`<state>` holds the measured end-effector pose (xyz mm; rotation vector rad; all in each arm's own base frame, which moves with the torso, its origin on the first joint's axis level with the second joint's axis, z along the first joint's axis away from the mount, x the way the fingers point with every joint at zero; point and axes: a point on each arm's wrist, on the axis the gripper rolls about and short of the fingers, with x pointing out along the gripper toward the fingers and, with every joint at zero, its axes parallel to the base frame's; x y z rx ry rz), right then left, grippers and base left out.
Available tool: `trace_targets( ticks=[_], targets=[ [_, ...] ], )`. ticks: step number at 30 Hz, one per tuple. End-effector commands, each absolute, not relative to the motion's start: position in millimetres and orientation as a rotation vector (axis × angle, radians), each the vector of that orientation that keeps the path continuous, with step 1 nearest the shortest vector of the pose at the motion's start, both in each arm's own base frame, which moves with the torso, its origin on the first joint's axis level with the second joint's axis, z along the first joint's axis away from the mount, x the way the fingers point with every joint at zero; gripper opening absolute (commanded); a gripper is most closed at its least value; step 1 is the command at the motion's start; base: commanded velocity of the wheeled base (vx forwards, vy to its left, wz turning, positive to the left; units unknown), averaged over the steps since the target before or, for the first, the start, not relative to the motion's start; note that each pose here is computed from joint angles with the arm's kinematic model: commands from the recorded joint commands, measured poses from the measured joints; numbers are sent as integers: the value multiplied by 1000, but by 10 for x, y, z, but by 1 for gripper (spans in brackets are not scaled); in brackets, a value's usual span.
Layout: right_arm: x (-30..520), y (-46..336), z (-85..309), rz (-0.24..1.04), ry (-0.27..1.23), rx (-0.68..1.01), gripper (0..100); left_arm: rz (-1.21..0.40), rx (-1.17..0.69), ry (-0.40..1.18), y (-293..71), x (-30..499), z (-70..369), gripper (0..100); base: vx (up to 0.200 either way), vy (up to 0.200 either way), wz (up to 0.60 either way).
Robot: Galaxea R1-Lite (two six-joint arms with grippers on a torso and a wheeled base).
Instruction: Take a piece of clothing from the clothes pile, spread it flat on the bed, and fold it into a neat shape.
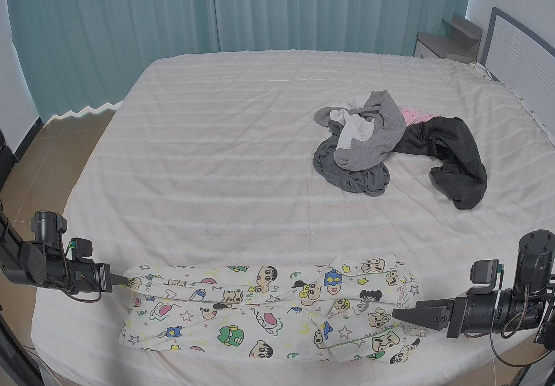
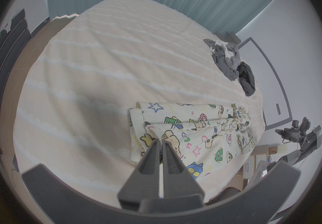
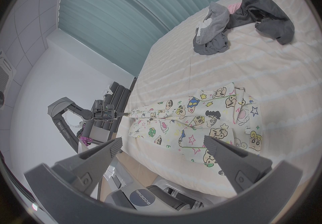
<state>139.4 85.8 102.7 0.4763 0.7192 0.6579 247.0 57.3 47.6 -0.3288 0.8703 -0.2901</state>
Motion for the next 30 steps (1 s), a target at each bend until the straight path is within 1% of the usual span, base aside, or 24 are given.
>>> trace_targets(
  ticks=[1, 12, 25, 26, 30],
  targets=[
    [1391, 858, 1024, 659, 721, 476, 100, -281, -337, 909, 615, 2437, 366, 0, 0, 0, 0],
    [1390, 858, 1024, 660, 721, 476, 100, -309, -330, 998, 603, 2387, 118, 0, 0, 0, 0],
    [1390, 858, 1024, 660, 721, 476, 100, -296, -323, 997, 613, 2396, -147, 0, 0, 0, 0],
    [1388, 857, 1020, 660, 723, 476, 100, -296, -323, 996, 613, 2398, -156, 100, 0, 0, 0],
    [1387, 857, 1019, 660, 724, 474, 100, -292, -331, 1003, 614, 2362, -163, 100, 0, 0, 0]
  ],
)
